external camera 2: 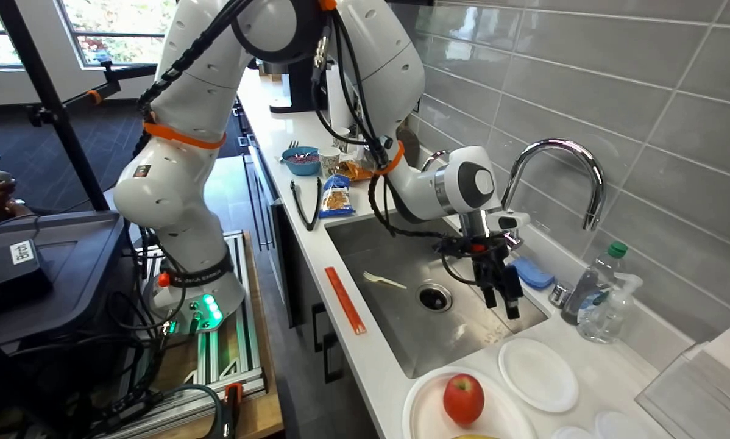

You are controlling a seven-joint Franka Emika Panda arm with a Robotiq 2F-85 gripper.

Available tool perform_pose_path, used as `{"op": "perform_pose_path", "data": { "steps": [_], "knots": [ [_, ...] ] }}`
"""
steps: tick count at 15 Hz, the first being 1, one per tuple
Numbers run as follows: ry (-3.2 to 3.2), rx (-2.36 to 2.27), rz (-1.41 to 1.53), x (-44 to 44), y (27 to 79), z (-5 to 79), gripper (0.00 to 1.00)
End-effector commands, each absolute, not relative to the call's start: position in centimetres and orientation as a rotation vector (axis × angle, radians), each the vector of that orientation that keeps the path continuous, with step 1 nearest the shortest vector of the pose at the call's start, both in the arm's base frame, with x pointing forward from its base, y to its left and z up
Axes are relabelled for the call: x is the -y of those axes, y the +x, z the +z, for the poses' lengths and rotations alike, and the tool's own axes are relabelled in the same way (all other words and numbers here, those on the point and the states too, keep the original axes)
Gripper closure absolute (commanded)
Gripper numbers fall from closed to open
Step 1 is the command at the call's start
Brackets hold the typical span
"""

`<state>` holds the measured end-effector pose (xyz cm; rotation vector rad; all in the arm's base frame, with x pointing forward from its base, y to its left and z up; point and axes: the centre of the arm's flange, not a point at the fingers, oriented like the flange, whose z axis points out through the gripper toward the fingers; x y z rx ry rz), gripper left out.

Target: Move the white plate to the left counter, then pour the contents of the blue pack onto it

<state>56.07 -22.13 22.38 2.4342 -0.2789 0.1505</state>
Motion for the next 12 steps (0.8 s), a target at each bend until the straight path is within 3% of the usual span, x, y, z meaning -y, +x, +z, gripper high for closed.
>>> {"op": "perform_pose_path", "data": {
  "steps": [1,12],
  "knots": [
    [2.440,0.265,0.151,23.3,57.3,20.0,0.00],
    [2.434,0.236,0.211,24.8,58.8,16.2,0.00]
  ]
}}
